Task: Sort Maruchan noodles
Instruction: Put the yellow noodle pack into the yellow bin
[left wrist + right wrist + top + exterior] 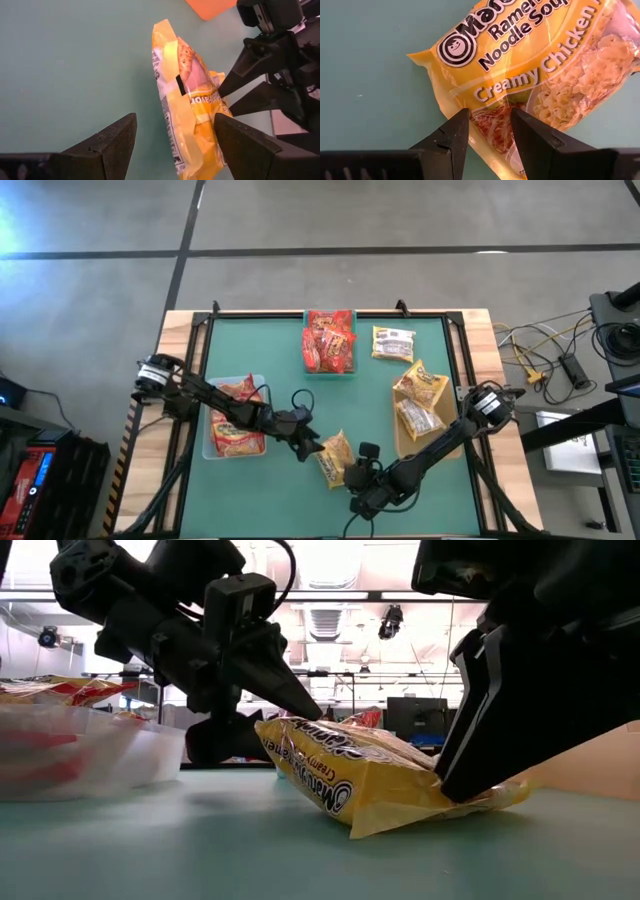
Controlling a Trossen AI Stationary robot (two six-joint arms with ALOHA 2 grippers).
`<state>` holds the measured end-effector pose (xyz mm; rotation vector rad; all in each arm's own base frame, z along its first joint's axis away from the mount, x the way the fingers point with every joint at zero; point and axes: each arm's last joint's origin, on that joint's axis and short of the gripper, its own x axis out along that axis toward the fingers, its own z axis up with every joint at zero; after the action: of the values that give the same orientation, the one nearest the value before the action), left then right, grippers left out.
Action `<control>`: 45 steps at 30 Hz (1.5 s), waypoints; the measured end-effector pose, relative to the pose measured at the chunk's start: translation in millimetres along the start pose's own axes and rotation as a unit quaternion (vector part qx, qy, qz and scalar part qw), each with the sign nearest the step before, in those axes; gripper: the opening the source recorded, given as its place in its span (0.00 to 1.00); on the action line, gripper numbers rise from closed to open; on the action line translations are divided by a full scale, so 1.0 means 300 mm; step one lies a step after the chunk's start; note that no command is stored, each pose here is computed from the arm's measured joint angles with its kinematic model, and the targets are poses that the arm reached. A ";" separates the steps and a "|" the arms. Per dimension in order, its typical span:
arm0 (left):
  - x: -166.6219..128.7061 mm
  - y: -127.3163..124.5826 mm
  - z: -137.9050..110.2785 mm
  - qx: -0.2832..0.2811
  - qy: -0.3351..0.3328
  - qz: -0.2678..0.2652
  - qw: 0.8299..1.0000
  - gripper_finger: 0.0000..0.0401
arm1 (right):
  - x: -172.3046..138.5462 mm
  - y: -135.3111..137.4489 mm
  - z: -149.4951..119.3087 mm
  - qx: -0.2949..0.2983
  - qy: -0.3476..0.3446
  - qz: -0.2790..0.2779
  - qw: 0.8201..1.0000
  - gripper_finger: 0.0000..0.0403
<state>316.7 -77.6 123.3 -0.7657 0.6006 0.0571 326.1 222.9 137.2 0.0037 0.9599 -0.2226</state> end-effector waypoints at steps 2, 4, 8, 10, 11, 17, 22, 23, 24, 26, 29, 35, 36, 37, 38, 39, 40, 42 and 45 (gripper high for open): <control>0.000 -0.001 0.000 -0.009 0.003 -0.002 1.000 0.63 | 0.000 0.000 0.000 -0.002 -0.001 -0.001 1.000 0.34; 0.000 -0.001 -0.001 -0.025 0.005 -0.003 1.000 0.63 | 0.001 -0.002 0.000 -0.005 -0.006 -0.008 1.000 0.35; 0.000 -0.004 -0.004 -0.051 0.015 -0.012 0.999 0.63 | 0.006 -0.009 0.001 -0.014 -0.010 -0.019 1.000 0.35; 0.001 -0.009 -0.001 -0.058 0.016 -0.016 0.998 0.63 | 0.008 -0.013 0.001 -0.014 -0.013 -0.025 0.999 0.35; 0.002 -0.012 0.001 -0.059 0.018 -0.019 0.998 0.63 | 0.010 -0.015 0.001 -0.015 -0.013 -0.026 0.999 0.34; 0.006 -0.032 0.008 -0.065 0.020 -0.025 0.997 0.63 | 0.024 -0.026 -0.018 -0.027 -0.019 -0.039 0.999 0.35; 0.007 -0.026 0.002 -0.066 0.031 -0.008 0.997 0.63 | 0.041 -0.031 -0.039 -0.023 -0.031 -0.035 0.999 0.35; 0.007 -0.023 0.001 -0.067 0.033 -0.004 0.997 0.63 | 0.044 -0.031 -0.042 -0.023 -0.033 -0.033 0.999 0.34; 0.007 -0.021 -0.001 -0.069 0.036 -0.001 0.997 0.63 | 0.045 -0.032 -0.043 -0.025 -0.036 -0.032 0.999 0.34; 0.008 -0.019 -0.002 -0.075 0.037 0.001 0.996 0.63 | 0.048 -0.031 -0.043 -0.029 -0.044 -0.032 0.998 0.35; 0.015 -0.018 -0.004 -0.079 0.037 0.002 0.996 0.63 | 0.052 -0.033 -0.041 -0.046 -0.054 -0.036 0.997 0.34; 0.074 -0.030 0.000 -0.078 0.050 -0.004 0.996 0.63 | 0.065 -0.047 -0.029 -0.060 -0.062 -0.041 0.995 0.34; 0.082 -0.033 0.000 -0.075 0.055 -0.006 0.996 0.63 | 0.067 -0.050 -0.027 -0.060 -0.062 -0.042 0.995 0.34; 0.089 -0.035 0.000 -0.070 0.059 -0.008 0.996 0.62 | 0.067 -0.050 -0.027 -0.061 -0.061 -0.042 0.995 0.34; 0.094 -0.038 0.001 -0.067 0.063 -0.011 0.996 0.62 | 0.067 -0.050 -0.028 -0.061 -0.061 -0.041 0.995 0.35; 0.096 -0.040 0.003 -0.066 0.063 -0.013 0.996 0.62 | 0.067 -0.050 -0.028 -0.062 -0.060 -0.041 0.995 0.35; 0.097 -0.041 0.003 -0.065 0.063 -0.013 0.996 0.61 | 0.067 -0.050 -0.028 -0.062 -0.060 -0.041 0.995 0.35; 0.097 -0.038 0.005 -0.064 0.062 -0.013 0.996 0.58 | 0.060 -0.051 -0.029 -0.063 -0.057 -0.042 0.995 0.35; 0.095 -0.037 0.014 -0.065 0.058 -0.014 0.996 0.53 | 0.048 -0.056 -0.030 -0.067 -0.052 -0.045 0.995 0.34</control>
<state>345.2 -87.7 117.7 -0.9076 0.7012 0.0258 323.5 204.8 121.8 -0.1728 0.8707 -0.2387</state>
